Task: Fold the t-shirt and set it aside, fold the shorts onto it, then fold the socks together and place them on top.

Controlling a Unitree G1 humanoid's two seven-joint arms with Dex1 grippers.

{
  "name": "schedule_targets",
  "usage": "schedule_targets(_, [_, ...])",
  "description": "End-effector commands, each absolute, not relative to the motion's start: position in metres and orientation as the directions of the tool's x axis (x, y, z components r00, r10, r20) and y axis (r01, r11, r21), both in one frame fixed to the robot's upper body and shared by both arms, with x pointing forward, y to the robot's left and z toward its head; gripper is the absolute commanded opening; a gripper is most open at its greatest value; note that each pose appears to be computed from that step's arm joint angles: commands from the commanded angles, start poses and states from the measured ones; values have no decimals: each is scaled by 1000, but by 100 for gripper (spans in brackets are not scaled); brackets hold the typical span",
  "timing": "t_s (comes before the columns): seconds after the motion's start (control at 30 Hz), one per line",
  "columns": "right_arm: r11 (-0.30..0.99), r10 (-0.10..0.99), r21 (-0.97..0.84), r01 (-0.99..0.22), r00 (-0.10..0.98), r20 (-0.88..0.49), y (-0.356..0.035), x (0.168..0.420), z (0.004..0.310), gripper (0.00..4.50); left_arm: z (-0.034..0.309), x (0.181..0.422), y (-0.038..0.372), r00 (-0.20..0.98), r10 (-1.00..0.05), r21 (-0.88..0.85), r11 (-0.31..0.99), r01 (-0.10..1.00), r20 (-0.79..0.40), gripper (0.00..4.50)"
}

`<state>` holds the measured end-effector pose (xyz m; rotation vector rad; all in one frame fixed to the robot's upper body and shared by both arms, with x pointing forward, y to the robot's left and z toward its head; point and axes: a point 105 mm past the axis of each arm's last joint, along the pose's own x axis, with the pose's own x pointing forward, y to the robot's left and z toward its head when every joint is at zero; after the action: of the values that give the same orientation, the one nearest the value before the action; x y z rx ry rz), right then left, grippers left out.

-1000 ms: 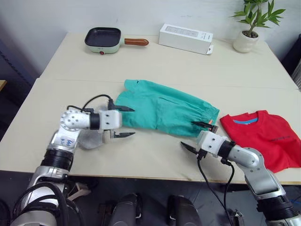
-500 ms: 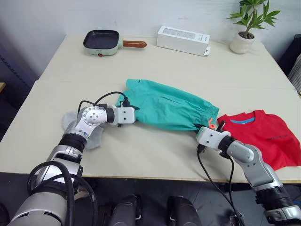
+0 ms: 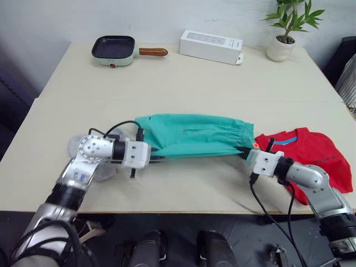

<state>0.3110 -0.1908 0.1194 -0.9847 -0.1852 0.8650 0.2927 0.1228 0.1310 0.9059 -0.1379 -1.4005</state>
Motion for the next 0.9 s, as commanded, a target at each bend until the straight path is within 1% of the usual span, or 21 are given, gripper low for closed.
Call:
schedule_targets(0.03, [278,682,-783,-556,688,-246,-216,302,123,0,131,270,132,248,-871,602,-68,795,-425,2])
schedule_targets(0.1, [258,702,-769,-586,660,-267,-215,291,116,0,120,257,134,275,-860,581,-31,813,-431,2])
schedule_targets(0.2, [255,706,-755,-604,650,-282,-212,281,109,0,112,249,133,327,-845,582,23,813,-424,2])
schedule_targets(0.3, [263,700,-744,-614,652,-291,-210,274,102,0,111,252,132,393,-831,592,98,800,-394,2])
schedule_targets(0.37, [262,699,-731,-630,646,-307,-206,267,96,0,108,255,135,421,-815,597,119,793,-398,2])
schedule_targets(0.47, [276,689,-732,-623,659,-301,-202,262,94,0,107,256,139,435,-804,595,128,793,-406,2])
schedule_targets(0.53, [272,695,-726,-632,651,-306,-199,258,91,0,107,252,140,416,-814,549,148,823,-405,2])
schedule_targets(0.57, [274,702,-718,-640,643,-306,-198,255,90,0,109,250,141,413,-818,540,153,827,-401,26])
schedule_targets(0.6, [310,708,-701,-643,648,-280,-198,254,94,40,112,248,141,405,-825,522,161,838,-395,55])
schedule_targets(0.63, [325,708,-695,-641,652,-270,-199,254,96,51,115,246,141,398,-830,511,164,844,-391,69])
schedule_targets(0.67, [317,715,-686,-654,640,-280,-200,252,95,74,118,245,142,402,-831,512,170,842,-386,103])
schedule_targets(0.7, [316,720,-676,-666,632,-286,-202,250,95,108,120,243,143,398,-835,498,178,849,-379,135])
schedule_targets(0.8, [310,786,-590,-745,550,-282,-200,232,102,214,129,231,150,369,-864,446,196,873,-343,234])
schedule_targets(0.83, [323,803,-554,-768,531,-268,-200,227,106,249,132,225,153,344,-876,414,190,890,-337,264])
schedule_targets(0.87, [359,814,-488,-796,523,-253,-203,221,112,280,136,218,159,313,-892,336,201,920,-325,293])
schedule_targets(0.9, [380,822,-438,-815,514,-244,-204,217,116,280,140,213,163,290,-904,280,204,938,-314,293])
